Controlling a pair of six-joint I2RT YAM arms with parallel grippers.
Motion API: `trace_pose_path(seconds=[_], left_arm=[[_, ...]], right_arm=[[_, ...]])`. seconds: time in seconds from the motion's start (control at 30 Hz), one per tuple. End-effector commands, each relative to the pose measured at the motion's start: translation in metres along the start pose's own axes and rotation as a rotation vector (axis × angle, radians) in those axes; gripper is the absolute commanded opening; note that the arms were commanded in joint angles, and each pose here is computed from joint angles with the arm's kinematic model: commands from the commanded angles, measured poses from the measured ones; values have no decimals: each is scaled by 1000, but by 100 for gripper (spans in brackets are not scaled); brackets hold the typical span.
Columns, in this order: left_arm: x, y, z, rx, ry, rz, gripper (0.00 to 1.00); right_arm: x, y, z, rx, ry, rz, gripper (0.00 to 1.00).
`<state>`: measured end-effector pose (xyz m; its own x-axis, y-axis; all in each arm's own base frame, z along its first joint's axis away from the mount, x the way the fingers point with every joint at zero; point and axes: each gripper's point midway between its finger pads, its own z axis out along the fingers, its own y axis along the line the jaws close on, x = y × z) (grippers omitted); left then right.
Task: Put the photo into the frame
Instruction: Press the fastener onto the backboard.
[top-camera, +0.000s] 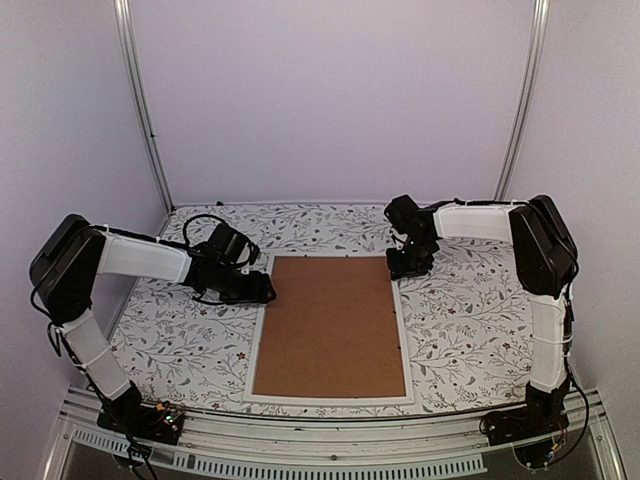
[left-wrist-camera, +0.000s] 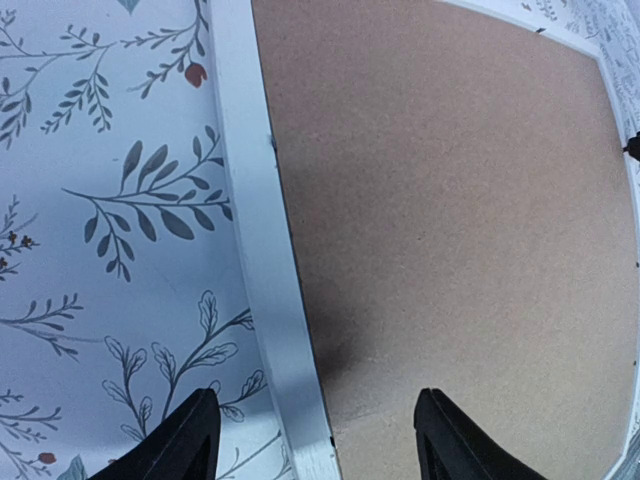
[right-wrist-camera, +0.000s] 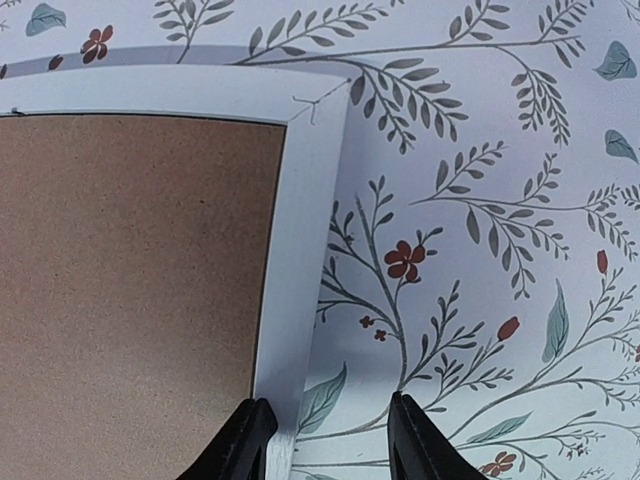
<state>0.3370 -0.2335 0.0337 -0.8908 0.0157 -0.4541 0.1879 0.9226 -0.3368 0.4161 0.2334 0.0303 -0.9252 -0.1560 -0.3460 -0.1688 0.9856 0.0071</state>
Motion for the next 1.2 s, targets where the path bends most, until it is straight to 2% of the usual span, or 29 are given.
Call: trace_pose_path(seconds=[0.0,1.17], left_arm=[[0,-6,-1,13,-7,22,69],[26,-25,21,6,45,81,68]], right_arm=[[8,-1,21,10,42,-11,43],[46,48,43,-21,116,-55,41]])
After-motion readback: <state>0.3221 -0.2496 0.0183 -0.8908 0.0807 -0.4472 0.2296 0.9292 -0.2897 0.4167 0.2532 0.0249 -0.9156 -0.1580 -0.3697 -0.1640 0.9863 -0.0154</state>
